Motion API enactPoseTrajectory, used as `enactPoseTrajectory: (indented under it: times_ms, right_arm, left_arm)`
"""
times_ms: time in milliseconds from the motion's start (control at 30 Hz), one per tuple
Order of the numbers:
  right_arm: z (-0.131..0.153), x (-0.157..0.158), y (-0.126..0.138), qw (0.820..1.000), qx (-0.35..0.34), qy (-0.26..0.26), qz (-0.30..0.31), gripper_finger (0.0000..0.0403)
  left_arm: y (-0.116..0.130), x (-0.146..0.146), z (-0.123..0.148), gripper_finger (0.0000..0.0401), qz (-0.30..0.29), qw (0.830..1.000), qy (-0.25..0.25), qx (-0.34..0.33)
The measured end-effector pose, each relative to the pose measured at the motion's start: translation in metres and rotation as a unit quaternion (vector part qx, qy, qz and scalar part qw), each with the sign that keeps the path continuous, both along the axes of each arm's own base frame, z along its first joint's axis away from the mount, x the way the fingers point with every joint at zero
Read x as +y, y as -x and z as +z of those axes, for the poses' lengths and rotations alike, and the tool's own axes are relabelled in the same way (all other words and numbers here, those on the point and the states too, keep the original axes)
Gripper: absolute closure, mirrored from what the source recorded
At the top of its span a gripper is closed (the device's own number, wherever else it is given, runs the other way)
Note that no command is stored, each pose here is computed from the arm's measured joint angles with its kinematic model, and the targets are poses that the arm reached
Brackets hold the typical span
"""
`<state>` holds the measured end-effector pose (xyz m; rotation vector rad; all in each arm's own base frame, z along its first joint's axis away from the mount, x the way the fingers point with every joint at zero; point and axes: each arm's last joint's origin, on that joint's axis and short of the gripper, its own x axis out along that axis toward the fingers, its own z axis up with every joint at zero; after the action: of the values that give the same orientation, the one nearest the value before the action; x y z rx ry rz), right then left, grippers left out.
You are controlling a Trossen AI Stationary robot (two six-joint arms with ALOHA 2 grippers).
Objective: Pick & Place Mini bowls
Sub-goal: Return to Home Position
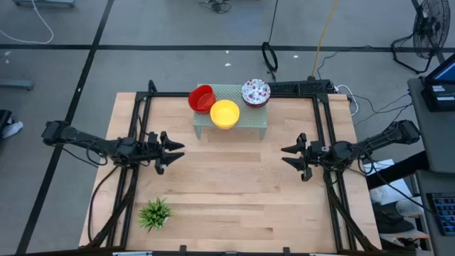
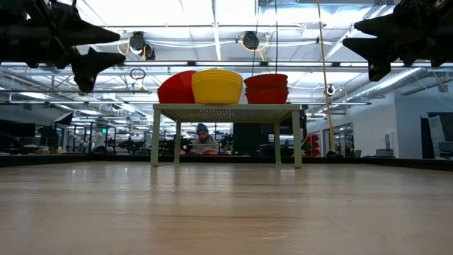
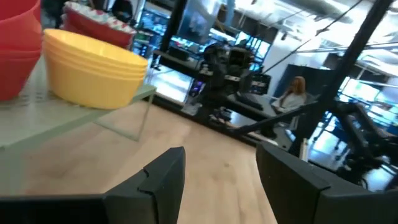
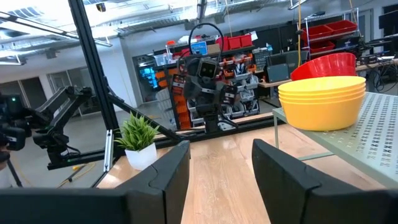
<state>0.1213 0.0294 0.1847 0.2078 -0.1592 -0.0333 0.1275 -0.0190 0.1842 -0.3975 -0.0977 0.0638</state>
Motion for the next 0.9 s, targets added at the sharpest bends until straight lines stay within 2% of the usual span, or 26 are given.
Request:
enactPoseTrajectory:
  times_ms: [433, 900]
  right_arm:
    - [0.0, 0.0, 0.0, 1.0, 0.0, 0.0, 0.0, 0.0243]
    - [-0.0001, 0.0, 0.0, 1.0, 0.0, 0.0, 0.001, 0.0243]
  left_arm:
    - [0.0002, 0.0015, -0.0018, 0.0201, 0.027, 0.999, -0.028, 0.008]
    - [0.0008, 0.0051, -0.0049, 0.0201, 0.099, 0.979, -0.173, 0.051]
